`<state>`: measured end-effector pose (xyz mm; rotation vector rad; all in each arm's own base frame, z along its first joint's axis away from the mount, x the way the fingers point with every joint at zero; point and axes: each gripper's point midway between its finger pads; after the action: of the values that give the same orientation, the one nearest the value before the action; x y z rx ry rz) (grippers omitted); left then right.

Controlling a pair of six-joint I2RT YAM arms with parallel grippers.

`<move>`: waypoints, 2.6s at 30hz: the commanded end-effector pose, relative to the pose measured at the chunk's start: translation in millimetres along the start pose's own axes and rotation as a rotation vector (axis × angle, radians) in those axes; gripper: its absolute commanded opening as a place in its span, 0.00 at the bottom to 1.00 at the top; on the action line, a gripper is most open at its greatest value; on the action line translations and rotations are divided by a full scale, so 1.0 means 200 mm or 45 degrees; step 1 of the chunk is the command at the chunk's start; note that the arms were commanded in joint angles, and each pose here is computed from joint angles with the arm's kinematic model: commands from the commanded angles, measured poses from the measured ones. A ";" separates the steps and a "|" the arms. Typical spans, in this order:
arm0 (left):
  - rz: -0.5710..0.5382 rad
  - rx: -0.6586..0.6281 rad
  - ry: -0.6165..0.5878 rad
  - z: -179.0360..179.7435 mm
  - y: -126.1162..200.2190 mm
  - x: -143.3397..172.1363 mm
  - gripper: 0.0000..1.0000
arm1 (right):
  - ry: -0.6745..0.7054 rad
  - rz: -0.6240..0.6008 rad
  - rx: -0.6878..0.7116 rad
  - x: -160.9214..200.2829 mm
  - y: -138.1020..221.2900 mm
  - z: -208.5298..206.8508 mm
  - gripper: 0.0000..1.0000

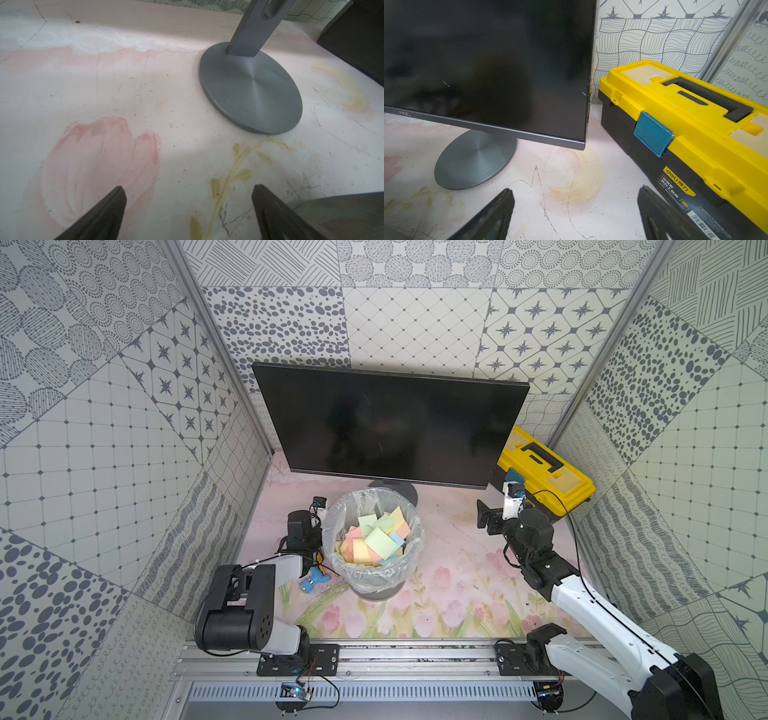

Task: Remove the sticky note from the monitor
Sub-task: Reset both arms

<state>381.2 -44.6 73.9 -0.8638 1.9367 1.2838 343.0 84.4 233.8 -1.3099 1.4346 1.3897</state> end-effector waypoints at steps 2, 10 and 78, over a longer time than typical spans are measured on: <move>-0.155 -0.099 -0.013 0.04 -0.03 -0.11 0.99 | 0.013 0.003 0.034 0.08 -0.05 -0.03 0.97; -0.166 -0.107 -0.011 0.05 -0.03 -0.11 0.99 | -0.006 0.107 0.171 0.35 -0.13 -0.19 0.97; -0.164 -0.109 -0.010 0.05 -0.03 -0.12 0.99 | -0.032 0.112 0.107 0.61 -0.41 -0.30 0.97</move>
<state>396.5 -32.4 78.3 -0.9778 1.8208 1.3304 405.0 11.0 99.5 -1.1511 1.5499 1.4169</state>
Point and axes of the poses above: each gripper's point midway between its finger pads, its own y axis back along the fingers, its own z axis along the line the jaws close on, x = y × z, and after that the axes turned 9 degrees about y, right-handed
